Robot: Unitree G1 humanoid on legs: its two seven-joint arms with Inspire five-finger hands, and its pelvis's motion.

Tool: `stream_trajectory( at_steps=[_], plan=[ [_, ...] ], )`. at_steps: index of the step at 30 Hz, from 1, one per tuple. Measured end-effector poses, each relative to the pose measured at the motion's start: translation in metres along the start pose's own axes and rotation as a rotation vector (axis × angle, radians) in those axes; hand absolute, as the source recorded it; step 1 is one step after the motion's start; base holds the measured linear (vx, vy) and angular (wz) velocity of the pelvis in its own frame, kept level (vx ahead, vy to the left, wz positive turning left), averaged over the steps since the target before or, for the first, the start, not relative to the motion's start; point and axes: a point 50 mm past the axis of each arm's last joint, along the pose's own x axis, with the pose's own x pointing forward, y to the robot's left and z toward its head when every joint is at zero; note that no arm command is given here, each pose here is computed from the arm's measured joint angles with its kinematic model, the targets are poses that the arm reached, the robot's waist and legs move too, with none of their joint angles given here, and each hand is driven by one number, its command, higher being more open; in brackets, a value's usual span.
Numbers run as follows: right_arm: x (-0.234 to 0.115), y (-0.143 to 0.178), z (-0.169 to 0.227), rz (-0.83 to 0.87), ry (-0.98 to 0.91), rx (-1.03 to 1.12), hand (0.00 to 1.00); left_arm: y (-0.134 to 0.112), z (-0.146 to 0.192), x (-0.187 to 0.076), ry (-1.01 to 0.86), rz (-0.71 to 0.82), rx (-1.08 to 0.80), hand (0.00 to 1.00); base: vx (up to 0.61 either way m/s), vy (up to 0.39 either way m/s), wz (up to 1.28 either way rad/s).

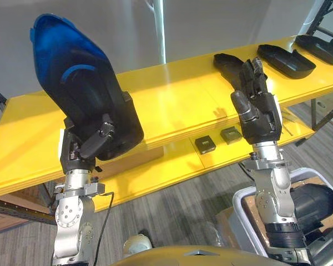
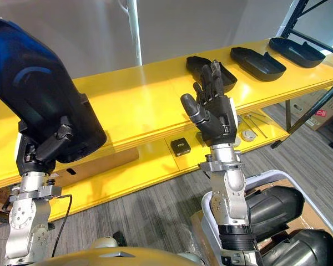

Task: Walk over and take three plastic housings, then place them on the shelf

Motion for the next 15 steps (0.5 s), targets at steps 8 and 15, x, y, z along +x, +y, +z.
stream_trajectory(
  at_steps=[8, 15],
  plan=[
    [-0.016, 0.01, -0.021, -0.009, 0.124, 0.066, 1.0, -0.049, -0.005, 0.038, 0.051, -0.261, -0.044, 0.0, -0.03, -0.024, -0.19],
    [-0.041, 0.018, -0.037, 0.051, 0.257, 0.104, 1.0, -0.045, -0.029, 0.086, 0.207, -0.206, 0.012, 0.0, -0.04, 0.004, -0.34]
  ],
)
